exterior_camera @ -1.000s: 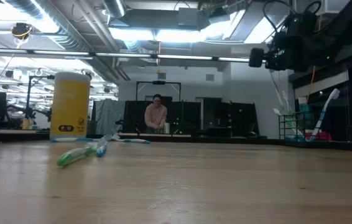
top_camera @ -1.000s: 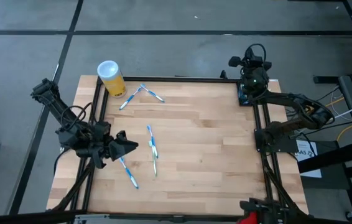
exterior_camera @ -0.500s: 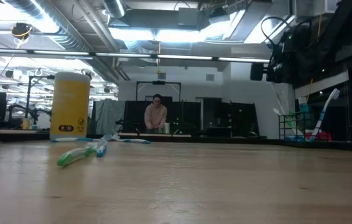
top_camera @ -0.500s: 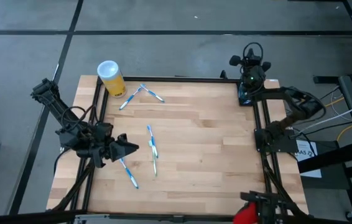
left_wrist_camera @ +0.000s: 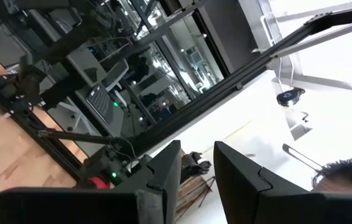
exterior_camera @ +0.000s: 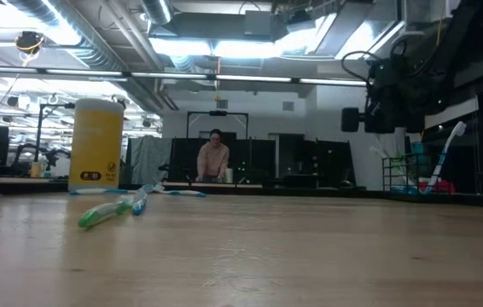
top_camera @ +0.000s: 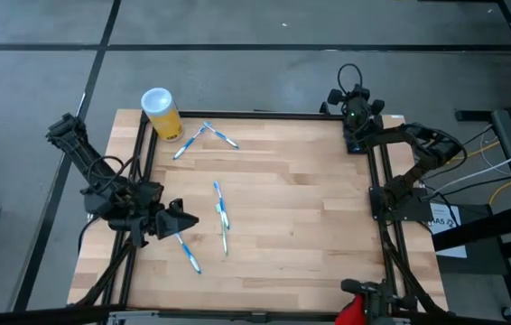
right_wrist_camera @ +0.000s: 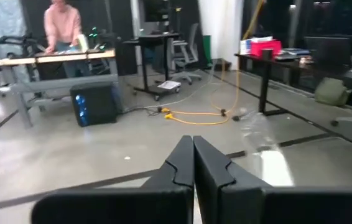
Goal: Pick & Place toothbrushing station
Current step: Put the green toothbrush into the mesh organizer, then put the blue toothbrush into the mesh organizer
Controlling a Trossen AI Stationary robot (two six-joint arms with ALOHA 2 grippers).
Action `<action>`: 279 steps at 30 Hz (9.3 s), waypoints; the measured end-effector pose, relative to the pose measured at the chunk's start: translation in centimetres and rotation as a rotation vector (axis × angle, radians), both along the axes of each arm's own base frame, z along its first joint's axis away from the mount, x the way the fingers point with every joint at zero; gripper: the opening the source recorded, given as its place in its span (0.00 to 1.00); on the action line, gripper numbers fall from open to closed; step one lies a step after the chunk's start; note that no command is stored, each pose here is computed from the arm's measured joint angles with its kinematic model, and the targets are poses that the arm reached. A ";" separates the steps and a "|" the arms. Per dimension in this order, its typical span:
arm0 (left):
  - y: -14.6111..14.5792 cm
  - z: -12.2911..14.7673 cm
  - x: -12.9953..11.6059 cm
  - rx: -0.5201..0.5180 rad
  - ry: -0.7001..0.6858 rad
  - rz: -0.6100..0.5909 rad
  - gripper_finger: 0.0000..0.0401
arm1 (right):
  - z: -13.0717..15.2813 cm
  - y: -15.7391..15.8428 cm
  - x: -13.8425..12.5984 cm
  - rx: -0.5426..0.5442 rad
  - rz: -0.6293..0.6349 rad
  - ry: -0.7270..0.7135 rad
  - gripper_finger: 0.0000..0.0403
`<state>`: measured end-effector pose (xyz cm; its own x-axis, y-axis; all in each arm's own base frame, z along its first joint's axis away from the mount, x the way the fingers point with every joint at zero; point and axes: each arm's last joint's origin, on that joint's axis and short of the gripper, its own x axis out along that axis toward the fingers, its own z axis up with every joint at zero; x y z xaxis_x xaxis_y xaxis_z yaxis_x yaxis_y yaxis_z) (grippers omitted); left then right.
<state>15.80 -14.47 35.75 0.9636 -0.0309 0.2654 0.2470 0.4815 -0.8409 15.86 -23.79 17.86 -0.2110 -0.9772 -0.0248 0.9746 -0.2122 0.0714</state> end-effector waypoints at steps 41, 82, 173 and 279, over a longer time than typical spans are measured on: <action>-0.8 -1.6 -0.4 0.198 0.144 0.077 0.23 | 6.3 18.9 17.2 0.329 1.288 0.038 0.21; 4.9 -6.8 0.3 0.311 0.510 0.763 0.26 | 14.8 40.6 11.7 0.698 1.367 0.457 0.22; 38.8 -21.5 18.3 -0.786 1.657 0.791 0.18 | 15.2 47.4 2.1 0.652 1.227 -0.133 0.22; -5.4 3.7 7.5 0.580 0.756 0.281 0.28 | 27.2 31.9 17.8 -0.227 1.385 0.064 0.05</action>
<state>23.28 -19.83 39.44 0.8655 0.2938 -0.4056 -0.4429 0.8271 -0.3460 33.61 8.11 45.08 0.9190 -0.3713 0.1327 0.3831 0.9204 -0.0778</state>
